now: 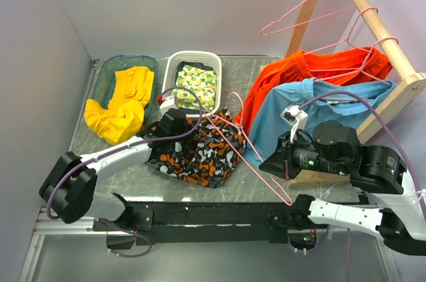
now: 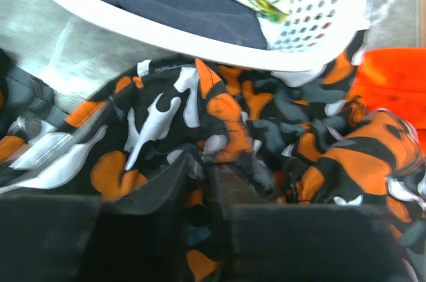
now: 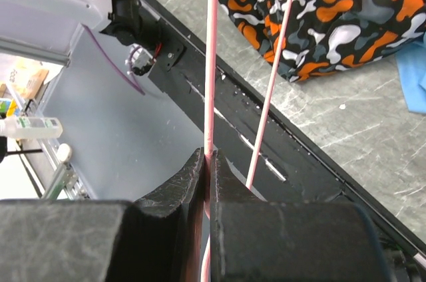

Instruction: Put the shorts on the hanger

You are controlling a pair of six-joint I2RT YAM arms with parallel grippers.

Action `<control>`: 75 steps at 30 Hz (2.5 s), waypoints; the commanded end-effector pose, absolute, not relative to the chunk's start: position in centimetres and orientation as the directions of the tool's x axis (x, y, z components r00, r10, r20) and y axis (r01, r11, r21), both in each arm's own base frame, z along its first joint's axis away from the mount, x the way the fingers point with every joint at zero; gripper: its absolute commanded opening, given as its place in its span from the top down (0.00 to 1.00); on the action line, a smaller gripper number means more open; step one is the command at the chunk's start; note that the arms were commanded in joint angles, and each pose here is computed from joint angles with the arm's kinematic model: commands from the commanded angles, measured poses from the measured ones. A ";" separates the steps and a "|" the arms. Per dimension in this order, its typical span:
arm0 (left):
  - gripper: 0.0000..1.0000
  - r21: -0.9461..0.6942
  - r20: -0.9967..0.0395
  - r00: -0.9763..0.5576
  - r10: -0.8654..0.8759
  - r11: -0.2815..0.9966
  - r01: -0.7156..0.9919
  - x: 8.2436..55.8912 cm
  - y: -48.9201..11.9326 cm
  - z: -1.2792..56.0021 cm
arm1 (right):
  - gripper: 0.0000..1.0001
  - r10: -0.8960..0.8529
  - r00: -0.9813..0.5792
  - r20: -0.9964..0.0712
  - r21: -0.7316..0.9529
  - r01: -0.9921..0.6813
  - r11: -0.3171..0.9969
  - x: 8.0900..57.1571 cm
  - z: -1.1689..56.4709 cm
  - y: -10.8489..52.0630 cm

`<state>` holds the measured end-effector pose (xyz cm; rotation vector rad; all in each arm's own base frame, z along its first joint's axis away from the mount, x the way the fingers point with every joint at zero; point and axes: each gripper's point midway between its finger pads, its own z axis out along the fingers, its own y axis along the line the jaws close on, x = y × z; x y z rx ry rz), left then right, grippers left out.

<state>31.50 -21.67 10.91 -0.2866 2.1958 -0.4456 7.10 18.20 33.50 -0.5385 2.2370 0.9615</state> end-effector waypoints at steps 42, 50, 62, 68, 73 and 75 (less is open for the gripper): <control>0.99 -0.452 -0.793 -0.552 -0.257 0.856 0.251 24.9 -19.1 26.0 | 1.00 -0.111 -0.544 -0.831 0.455 -0.782 0.425 11.6 28.8 30.1; 0.70 -0.407 -0.809 -0.542 -0.227 0.882 0.238 24.4 -17.8 25.9 | 1.00 0.006 -0.464 -0.886 0.433 -0.822 0.371 13.1 26.9 32.3; 0.54 -0.387 -0.874 -0.468 -0.132 0.771 0.505 20.2 -18.7 29.2 | 1.00 0.028 -0.454 -0.891 0.432 -0.824 0.367 13.5 26.2 32.8; 0.50 -0.381 -0.905 -0.389 -0.172 0.736 0.560 19.4 -18.5 30.8 | 1.00 0.015 -0.466 -0.885 0.438 -0.818 0.372 13.8 25.7 33.3; 0.45 -0.340 -0.924 -0.356 -0.139 0.722 0.602 19.5 -19.2 30.9 | 1.00 0.018 -0.468 -0.884 0.440 -0.817 0.373 13.9 25.8 33.4; 0.43 -0.329 -0.928 -0.348 -0.133 0.735 0.593 20.0 -19.4 30.9 | 1.00 0.018 -0.470 -0.882 0.443 -0.817 0.369 13.9 25.9 33.5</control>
